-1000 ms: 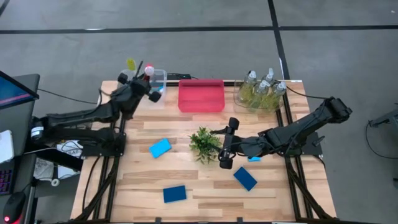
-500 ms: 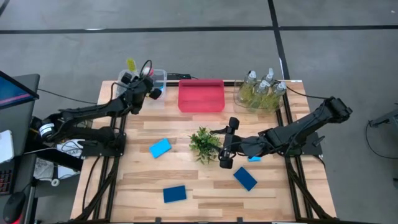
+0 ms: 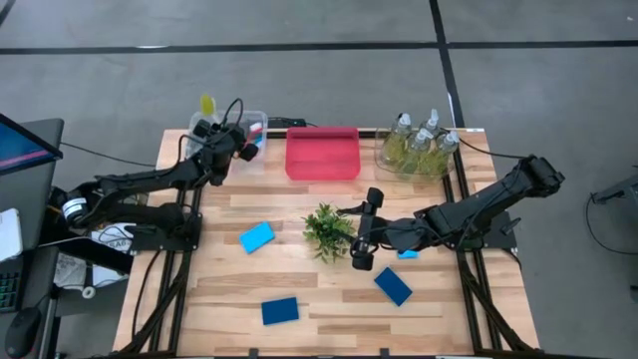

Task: Pick & Place Kitchen Sink Supplies
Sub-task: Put the blue sponge into the red bin

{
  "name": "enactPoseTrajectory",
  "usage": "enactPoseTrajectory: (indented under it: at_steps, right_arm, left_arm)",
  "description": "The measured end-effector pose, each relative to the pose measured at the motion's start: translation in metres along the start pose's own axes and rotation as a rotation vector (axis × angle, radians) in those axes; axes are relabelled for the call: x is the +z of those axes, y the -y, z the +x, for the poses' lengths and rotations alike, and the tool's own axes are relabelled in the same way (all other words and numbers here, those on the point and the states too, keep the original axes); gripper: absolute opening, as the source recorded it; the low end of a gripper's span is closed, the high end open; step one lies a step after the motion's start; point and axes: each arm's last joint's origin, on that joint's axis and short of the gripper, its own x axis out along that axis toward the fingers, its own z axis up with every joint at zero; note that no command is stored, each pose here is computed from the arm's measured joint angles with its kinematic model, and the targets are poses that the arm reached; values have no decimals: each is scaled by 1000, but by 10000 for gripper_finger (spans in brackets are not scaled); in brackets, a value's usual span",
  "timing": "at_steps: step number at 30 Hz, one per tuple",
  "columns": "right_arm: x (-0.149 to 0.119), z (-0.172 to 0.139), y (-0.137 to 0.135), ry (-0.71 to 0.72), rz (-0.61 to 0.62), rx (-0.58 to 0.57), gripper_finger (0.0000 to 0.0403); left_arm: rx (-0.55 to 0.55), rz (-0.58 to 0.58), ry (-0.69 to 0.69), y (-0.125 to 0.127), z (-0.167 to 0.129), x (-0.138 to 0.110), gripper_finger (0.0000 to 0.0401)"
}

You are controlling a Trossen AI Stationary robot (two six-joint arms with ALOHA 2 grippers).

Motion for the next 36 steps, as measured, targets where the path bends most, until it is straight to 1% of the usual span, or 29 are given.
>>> enactPoseTrajectory:
  at_steps: [3, 6, 8, 10, 13, 15, 17, 22, 25, 28, 30, 32, 36]
  right_arm:
    - [0, 0, 0, 0, -1, 0, 226]
    - [0, 0, 0, 0, 0, 0, 226]
    - [0, 0, 0, -1, -1, 8, 226]
    - [-1, 0, -2, -9, -8, 58, 226]
    - [-3, 0, -5, -18, -24, 173, 226]
    - [-2, -1, -7, -14, -34, 239, 226]
    - [-2, -2, -9, -10, -49, 281, 226]
    - [-2, -5, -13, -5, -54, 315, 226]
    - [-2, -6, -15, -4, -55, 322, 226]
    - [-2, -7, -16, -4, -47, 326, 226]
    - [-2, -7, -16, -4, -46, 326, 226]
    - [-2, -7, -15, -5, -45, 324, 226]
    - [-2, -6, -15, -5, -45, 322, 226]
  left_arm:
    - [-3, -44, 16, 0, -5, 2, 179]
    - [-27, -154, 56, -1, -17, 7, 181]
    - [-72, -228, 94, 0, -30, 11, 182]
    - [-134, -264, 136, 4, -44, 12, 182]
    - [-249, -269, 211, 8, -67, 13, 182]
    - [-353, -266, 268, 11, -82, 13, 182]
    - [-480, -256, 330, 14, -96, 10, 182]
    - [-912, -211, 485, 24, -126, -1, 182]
    - [-1133, -203, 517, 30, -139, -11, 182]
    - [-1315, -193, 505, 36, -148, -23, 182]
    - [-1420, -180, 487, 40, -153, -31, 182]
    - [-1492, -157, 467, 44, -156, -40, 182]
    - [-1551, -137, 406, 50, -160, -57, 182]
